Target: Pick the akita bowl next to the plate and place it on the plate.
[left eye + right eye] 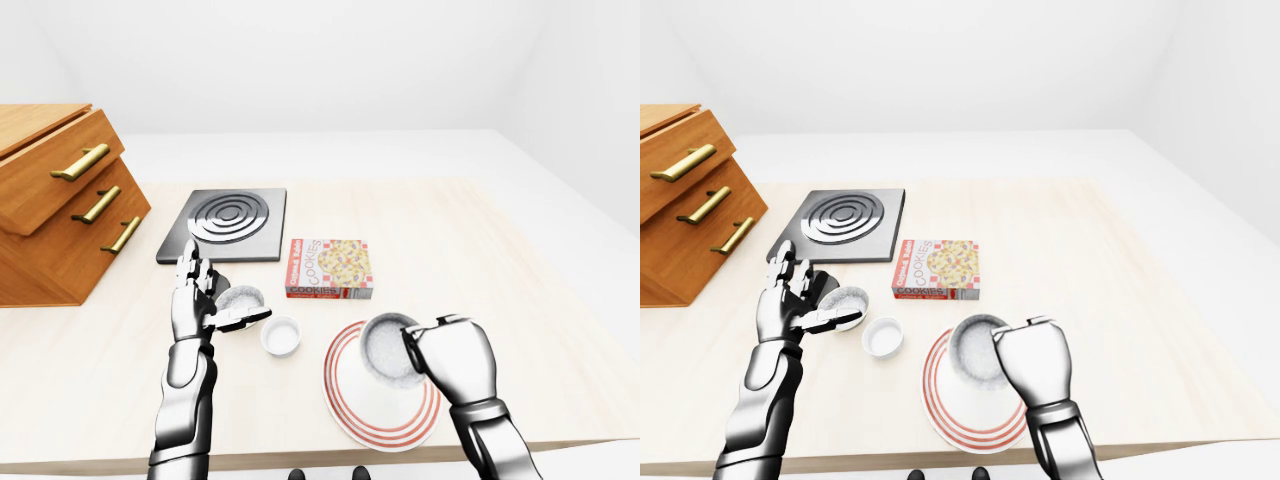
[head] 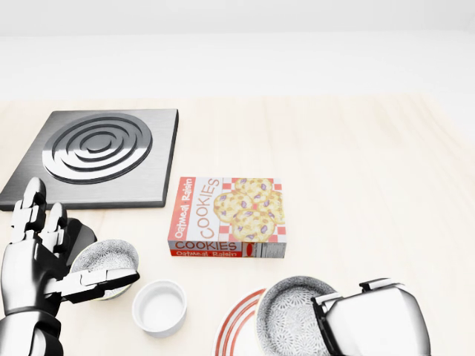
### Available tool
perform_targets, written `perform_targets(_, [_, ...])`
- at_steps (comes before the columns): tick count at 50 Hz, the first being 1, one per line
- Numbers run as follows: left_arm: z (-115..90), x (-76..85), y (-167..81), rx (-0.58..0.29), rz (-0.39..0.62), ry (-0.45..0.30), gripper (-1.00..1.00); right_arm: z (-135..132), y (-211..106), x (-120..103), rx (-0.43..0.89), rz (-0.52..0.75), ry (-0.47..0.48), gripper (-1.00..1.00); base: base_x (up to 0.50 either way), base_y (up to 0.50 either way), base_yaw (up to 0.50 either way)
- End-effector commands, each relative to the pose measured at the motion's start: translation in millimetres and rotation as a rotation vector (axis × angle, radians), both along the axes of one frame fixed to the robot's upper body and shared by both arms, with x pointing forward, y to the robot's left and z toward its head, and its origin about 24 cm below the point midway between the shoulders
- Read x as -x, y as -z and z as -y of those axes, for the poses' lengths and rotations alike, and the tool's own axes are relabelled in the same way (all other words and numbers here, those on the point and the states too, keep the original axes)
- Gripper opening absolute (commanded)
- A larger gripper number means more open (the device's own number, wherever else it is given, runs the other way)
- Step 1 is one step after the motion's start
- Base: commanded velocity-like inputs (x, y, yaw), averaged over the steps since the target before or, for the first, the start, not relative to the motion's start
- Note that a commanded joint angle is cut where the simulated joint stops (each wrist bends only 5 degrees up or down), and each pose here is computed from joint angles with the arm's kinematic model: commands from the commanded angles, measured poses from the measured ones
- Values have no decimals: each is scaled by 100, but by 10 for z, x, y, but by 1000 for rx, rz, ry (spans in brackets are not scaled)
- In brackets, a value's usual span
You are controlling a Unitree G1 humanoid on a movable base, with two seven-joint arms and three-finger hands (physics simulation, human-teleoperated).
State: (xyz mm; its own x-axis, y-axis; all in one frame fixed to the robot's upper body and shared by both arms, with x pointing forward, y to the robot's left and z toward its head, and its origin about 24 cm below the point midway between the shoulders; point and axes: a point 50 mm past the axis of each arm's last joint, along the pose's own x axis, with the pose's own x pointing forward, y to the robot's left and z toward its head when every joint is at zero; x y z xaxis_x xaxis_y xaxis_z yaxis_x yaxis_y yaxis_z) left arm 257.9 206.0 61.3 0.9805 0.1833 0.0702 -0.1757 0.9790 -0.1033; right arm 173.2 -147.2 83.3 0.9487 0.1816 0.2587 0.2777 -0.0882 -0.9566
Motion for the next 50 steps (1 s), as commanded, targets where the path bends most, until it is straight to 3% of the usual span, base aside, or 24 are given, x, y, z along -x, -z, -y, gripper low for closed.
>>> perform_targets(1, [3, 0, -9, 0, -1, -1, 100, 99, 135, -18, -79, 5, 16, -100, 0, 0, 0])
perform_targets(26, [2, -2, -13, 2, -1, -1, 100, 29, 348, 11, -2, 3, -44, -100, 0, 0, 0])
perform_targets(50, [8, -2, -13, 0, 0, 1, 100, -5, 499, -20, -8, -48, -76, -100, 0, 0, 0])
